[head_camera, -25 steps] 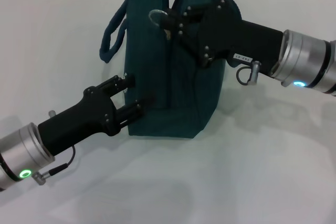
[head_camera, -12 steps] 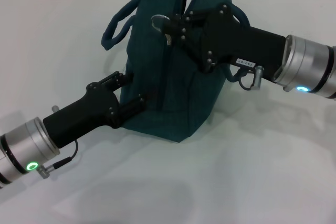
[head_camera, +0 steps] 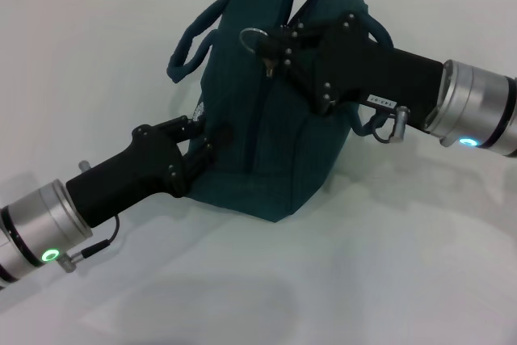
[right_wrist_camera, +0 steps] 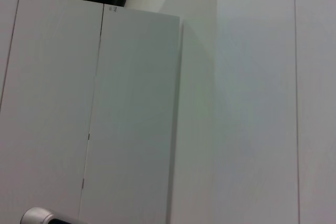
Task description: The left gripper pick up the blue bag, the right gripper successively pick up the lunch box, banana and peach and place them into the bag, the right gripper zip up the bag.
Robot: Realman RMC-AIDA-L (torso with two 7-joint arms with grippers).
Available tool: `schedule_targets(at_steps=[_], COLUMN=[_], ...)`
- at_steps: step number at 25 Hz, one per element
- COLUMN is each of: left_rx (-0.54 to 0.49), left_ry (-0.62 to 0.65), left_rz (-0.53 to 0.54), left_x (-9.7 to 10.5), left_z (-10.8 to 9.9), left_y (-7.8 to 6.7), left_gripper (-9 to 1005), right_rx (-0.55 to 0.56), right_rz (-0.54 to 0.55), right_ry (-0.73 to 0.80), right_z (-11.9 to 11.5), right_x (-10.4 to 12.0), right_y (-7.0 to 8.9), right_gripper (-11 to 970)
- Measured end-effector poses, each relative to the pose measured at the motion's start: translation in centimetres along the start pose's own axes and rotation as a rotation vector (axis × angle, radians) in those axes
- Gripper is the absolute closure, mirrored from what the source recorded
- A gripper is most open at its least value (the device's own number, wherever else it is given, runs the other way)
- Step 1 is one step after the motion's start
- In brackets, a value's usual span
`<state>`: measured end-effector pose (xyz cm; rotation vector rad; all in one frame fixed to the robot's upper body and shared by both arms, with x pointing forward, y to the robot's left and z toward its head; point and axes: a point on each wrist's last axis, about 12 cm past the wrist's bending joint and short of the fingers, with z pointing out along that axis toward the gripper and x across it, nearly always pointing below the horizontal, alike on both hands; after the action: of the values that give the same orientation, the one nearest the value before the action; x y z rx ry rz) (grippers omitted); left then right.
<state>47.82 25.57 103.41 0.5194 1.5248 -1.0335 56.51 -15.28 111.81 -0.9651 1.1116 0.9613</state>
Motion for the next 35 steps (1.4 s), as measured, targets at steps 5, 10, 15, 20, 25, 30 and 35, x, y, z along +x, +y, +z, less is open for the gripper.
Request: schedule_targets(at_steps=[5,10,15,20,25,30,35], left_rx=[0.009,0.031,0.076,0.079,0.083,0.109,0.173], left_ry=[0.0,0.014,0.043,0.05,0.054,0.074,0.09], left_rz=[0.012,0.061,0.113,0.138,0.141,0.156,0.169], left_x=[-0.2,0.0,0.4,0.7,0.7,0.9,0.8], left_z=[0.3,0.4,0.6,0.3,0.3,0.4,0.2], left_y=[0.1,-0.2,-0.7,-0.9,-0.9,-1.1,-1.5], left_gripper=[770,800,832,876,926,932,933], right_rx=[0.01,0.042,0.136,0.198,0.205,0.222,0.266], right_rz=[0.002,0.01,0.065,0.106,0.129,0.124,0.117], right_ry=[0.006,0.023,-0.045,-0.07,-0.05,-0.038,-0.038], right_z=[-0.1,-0.1,-0.6,-1.2,-1.2,-1.3,-1.5], right_x=[0.1,0.3,-0.4,-0.7,-0.5,-0.5,-0.7], right_y=[-0.1,-0.5,-1.4,-2.3,-2.5,-2.8,-3.6], right_gripper=[951,952,952,952,952,952,952])
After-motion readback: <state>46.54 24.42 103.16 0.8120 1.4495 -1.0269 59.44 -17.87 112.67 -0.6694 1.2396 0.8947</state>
